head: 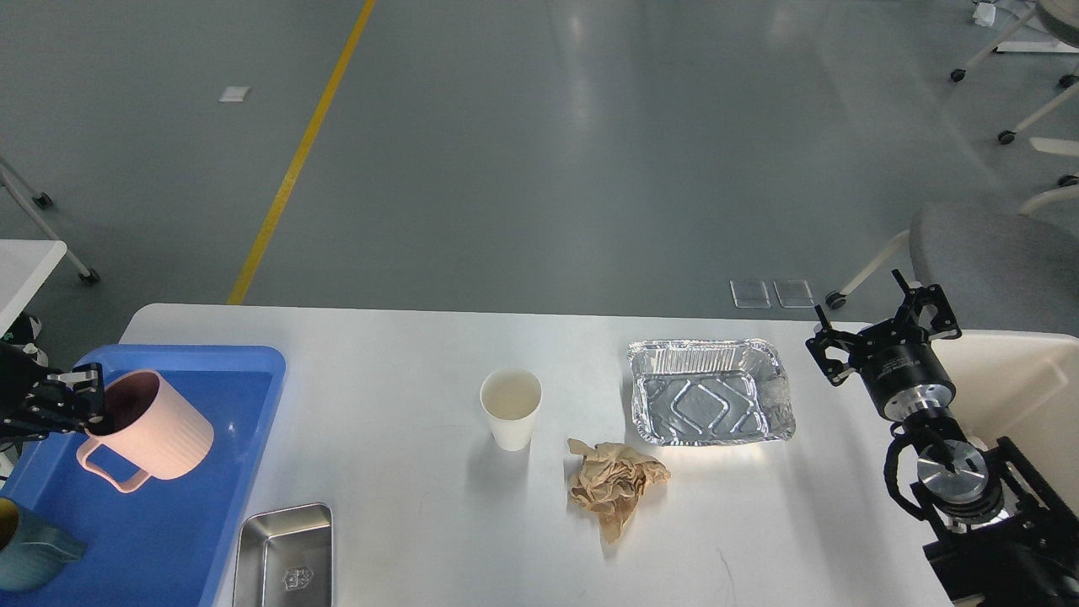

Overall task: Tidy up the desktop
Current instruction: 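Lower the pink mug into the blue bin and open the left gripper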

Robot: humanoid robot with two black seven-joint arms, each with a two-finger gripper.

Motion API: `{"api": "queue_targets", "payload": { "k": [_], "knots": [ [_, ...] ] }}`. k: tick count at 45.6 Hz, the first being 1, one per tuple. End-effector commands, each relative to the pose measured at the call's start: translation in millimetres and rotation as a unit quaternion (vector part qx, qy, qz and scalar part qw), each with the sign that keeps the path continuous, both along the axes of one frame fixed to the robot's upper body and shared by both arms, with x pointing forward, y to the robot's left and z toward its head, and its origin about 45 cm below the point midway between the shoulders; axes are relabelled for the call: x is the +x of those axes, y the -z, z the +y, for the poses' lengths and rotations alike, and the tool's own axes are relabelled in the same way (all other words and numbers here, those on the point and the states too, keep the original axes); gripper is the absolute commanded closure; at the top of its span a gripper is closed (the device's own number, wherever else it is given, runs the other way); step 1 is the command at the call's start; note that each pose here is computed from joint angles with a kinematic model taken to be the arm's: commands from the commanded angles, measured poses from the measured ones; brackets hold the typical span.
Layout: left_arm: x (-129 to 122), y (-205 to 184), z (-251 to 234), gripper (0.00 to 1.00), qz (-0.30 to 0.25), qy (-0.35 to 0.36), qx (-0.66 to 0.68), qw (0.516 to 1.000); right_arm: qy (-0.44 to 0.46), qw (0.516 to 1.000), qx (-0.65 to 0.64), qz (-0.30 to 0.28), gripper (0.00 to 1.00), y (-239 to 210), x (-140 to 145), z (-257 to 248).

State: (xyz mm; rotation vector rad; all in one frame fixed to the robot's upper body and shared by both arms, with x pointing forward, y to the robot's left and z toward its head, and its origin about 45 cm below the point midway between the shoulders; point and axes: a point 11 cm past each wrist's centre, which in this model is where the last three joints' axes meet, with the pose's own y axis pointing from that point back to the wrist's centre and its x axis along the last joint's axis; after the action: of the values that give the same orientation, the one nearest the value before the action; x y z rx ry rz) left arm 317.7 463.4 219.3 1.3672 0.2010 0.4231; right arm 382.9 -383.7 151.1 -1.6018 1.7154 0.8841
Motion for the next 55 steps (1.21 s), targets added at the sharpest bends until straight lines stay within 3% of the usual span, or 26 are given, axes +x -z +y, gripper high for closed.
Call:
{"api": "queue_targets", "payload": {
  "k": [1, 21, 32, 46, 55],
  "knots": [
    [-15, 16, 0, 1.00, 0.026, 0.016, 0.016, 0.999, 0.001, 1.000, -0.002, 0.000, 0.00, -1, 0, -2],
    [-52, 44, 23, 1.00, 0.079, 0.021, 0.059, 0.995, 0.003, 1.000, 0.000, 0.002, 0.00, 2, -2, -2],
    [-61, 72, 3, 1.00, 0.100, 0.039, 0.045, 0.993, 0.004, 1.000, -0.001, 0.004, 0.00, 3, -4, -4],
    [-58, 71, 4, 1.00, 0.094, 0.038, 0.051, 0.994, 0.003, 1.000, 0.000, 0.004, 0.00, 4, -4, -3],
    [-53, 66, 7, 0.86, 0.085, 0.033, 0.053, 0.994, 0.001, 1.000, 0.002, 0.001, 0.00, 2, -4, 0]
  ]
}}
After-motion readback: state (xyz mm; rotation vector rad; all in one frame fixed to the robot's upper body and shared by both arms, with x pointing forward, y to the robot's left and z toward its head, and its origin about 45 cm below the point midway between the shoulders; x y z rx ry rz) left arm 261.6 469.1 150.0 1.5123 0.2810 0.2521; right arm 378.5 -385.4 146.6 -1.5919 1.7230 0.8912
